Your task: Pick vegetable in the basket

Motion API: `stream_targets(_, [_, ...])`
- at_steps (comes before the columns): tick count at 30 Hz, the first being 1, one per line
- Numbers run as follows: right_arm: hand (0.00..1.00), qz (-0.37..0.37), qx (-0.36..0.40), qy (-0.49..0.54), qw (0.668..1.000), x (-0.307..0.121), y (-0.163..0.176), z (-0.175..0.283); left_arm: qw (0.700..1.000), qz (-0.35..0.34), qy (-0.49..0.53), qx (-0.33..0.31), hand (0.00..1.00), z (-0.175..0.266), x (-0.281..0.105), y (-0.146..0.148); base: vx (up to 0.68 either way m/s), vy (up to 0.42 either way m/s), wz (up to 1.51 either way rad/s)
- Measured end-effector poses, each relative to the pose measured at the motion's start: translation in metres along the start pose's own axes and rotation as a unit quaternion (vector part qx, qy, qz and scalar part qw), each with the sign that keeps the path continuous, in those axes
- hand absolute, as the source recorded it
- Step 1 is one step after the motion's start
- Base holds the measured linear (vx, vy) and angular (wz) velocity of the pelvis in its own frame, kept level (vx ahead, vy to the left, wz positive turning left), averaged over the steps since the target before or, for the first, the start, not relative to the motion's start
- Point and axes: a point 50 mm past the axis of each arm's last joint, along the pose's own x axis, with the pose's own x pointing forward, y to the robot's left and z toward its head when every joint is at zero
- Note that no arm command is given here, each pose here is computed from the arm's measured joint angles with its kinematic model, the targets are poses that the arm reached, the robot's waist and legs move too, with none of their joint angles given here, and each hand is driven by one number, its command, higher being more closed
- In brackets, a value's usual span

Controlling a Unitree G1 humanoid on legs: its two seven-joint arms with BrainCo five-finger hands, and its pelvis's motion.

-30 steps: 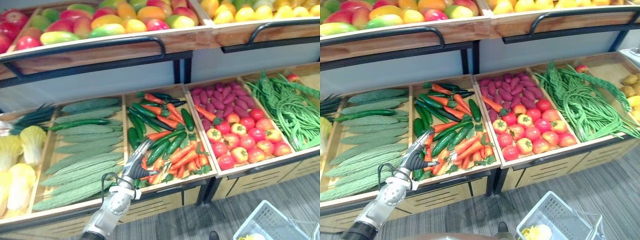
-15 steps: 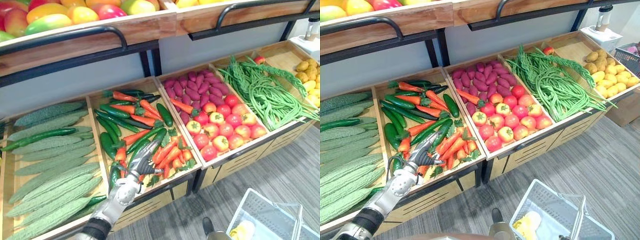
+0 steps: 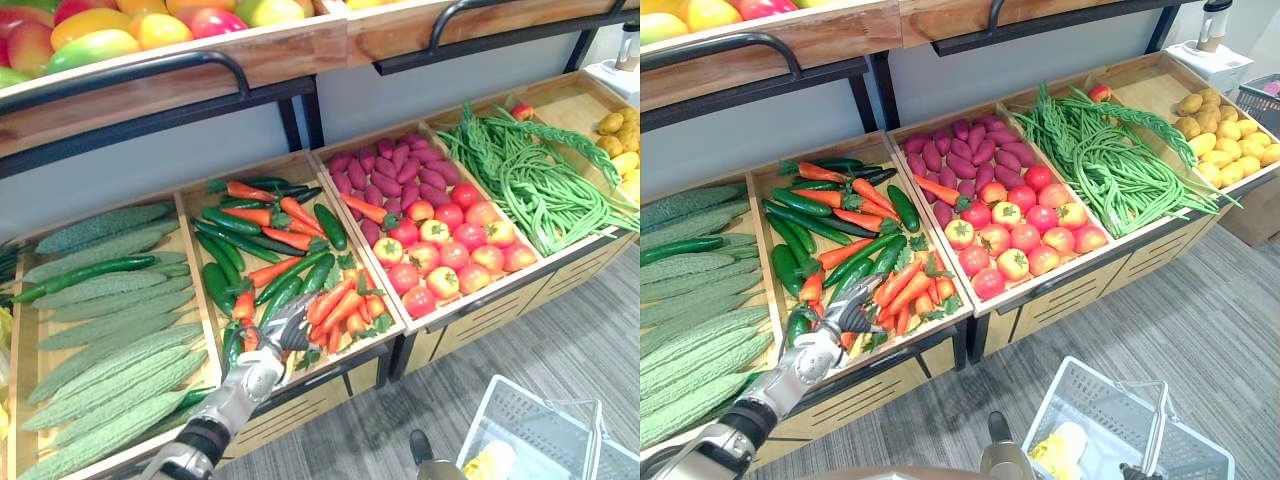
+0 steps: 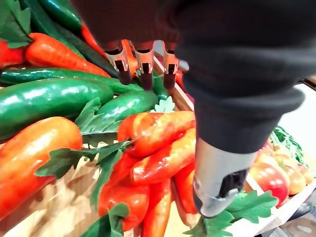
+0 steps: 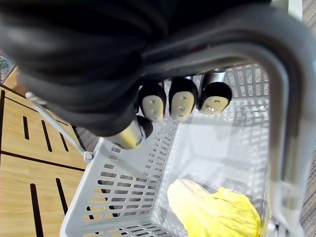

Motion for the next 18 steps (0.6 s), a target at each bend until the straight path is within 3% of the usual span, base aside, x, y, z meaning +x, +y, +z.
stream_targets(8, [1.0, -0.002, 0.005, -0.009, 1.0, 0.002, 0.004, 0.008, 0.999, -0.009, 0.033, 0.043, 0.0, -0.009, 0.005, -0.004, -0.03, -0.033, 0.07])
stream_targets(18, [1.0, -0.017, 0.02, -0.004, 1.0, 0.004, 0.003, 0.01, 0.999, 0.01, 0.038, 0.035, 0.0, 0.006, 0.026, -0.001, -0.02, -0.037, 0.01])
